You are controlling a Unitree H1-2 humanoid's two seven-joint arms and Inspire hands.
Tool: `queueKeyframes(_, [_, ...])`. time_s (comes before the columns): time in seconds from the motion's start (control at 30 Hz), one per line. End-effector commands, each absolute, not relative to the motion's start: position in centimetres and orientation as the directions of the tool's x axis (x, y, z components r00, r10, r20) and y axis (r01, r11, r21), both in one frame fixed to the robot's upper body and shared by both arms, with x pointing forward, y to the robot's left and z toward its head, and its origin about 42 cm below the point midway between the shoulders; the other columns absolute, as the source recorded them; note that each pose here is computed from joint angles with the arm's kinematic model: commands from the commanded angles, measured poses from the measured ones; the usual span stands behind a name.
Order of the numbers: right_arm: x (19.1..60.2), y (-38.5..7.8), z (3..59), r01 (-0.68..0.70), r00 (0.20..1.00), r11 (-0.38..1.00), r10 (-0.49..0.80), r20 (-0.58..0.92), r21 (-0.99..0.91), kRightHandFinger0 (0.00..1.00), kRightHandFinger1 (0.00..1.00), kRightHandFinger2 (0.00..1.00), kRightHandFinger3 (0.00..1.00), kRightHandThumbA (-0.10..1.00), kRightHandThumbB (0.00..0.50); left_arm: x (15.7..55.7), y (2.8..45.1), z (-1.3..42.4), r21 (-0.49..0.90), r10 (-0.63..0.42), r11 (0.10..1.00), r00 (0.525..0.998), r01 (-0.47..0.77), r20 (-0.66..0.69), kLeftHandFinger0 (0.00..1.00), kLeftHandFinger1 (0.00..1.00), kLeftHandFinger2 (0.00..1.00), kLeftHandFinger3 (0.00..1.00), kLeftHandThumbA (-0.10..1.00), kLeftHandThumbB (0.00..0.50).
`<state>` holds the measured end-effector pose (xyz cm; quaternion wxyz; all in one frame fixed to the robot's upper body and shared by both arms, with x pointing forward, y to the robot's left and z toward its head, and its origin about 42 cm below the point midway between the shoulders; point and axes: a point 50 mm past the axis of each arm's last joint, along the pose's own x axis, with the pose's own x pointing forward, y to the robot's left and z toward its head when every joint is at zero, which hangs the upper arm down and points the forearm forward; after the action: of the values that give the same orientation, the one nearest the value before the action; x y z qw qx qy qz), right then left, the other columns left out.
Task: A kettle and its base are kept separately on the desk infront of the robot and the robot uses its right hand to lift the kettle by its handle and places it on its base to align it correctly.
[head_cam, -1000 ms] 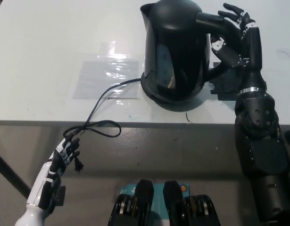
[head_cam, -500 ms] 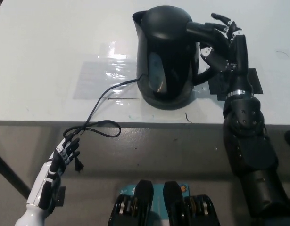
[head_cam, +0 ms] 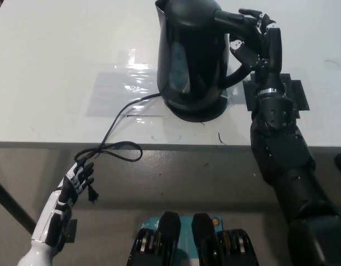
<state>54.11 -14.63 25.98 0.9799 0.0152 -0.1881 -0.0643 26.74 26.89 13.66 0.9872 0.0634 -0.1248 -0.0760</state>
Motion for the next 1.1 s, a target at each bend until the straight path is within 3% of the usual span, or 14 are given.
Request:
queueKeyframes(0.0, [54.9,-14.4,30.6,0.134,0.848,0.988,-0.156,0.506,0.08,0.0,0.24,0.55,0.56,-0.1,0.113,26.8,27.1,14.9,0.155,-0.187,0.977,0.938,0.147,0.292,1.0,1.0,1.0,1.0,1.0,0.08])
queueKeyframes(0.33, [54.4,-15.6,30.8,0.147,0.83,0.988,-0.144,0.538,0.038,0.0,0.22,0.52,0.55,-0.1,0.115,26.9,27.1,15.0,0.155,-0.188,0.977,0.936,0.147,0.297,1.0,1.0,1.0,1.0,1.0,0.08])
queueKeyframes(0.67, [53.2,-17.2,31.2,0.114,0.801,0.992,-0.12,0.587,0.047,0.0,0.26,0.56,0.6,-0.1,0.115,26.8,27.2,14.9,0.16,-0.186,0.977,0.94,0.144,0.286,1.0,1.0,1.0,1.0,1.0,0.082])
queueKeyframes(1.07, [53.1,-16.6,29.8,0.11,0.831,0.992,-0.126,0.542,0.061,0.0,0.24,0.54,0.61,-0.1,0.113,27.0,27.1,15.0,0.161,-0.188,0.976,0.938,0.145,0.292,1.0,1.0,1.0,1.0,1.0,0.075])
